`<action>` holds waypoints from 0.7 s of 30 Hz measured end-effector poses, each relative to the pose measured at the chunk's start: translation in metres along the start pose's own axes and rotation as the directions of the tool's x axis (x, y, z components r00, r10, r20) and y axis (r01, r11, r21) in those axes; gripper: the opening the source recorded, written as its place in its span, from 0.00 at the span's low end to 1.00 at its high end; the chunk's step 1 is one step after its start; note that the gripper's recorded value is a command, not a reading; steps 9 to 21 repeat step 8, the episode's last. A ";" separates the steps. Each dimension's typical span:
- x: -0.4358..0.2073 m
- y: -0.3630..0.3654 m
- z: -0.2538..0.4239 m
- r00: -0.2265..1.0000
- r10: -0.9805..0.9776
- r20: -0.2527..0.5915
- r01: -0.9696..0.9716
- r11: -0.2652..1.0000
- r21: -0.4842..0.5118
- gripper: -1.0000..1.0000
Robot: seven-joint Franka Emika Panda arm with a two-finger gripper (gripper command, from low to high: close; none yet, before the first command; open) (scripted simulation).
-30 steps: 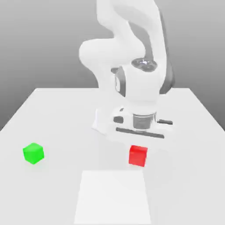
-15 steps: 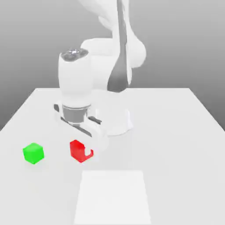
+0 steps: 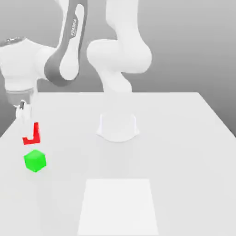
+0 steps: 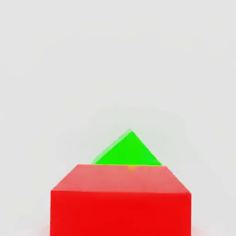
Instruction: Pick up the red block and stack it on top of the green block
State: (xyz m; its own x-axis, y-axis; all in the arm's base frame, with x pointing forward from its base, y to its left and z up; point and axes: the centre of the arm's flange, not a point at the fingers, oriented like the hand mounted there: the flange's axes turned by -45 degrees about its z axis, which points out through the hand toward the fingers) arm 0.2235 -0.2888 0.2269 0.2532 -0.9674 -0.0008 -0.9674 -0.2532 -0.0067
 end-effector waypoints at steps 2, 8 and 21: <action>0.000 -0.001 0.015 1.000 -0.002 0.000 0.002 1.000 0.001 0.00; -0.001 0.002 0.045 1.000 0.003 -0.001 -0.003 1.000 -0.005 1.00; -0.001 0.002 0.045 1.000 0.003 -0.001 -0.003 1.000 -0.005 1.00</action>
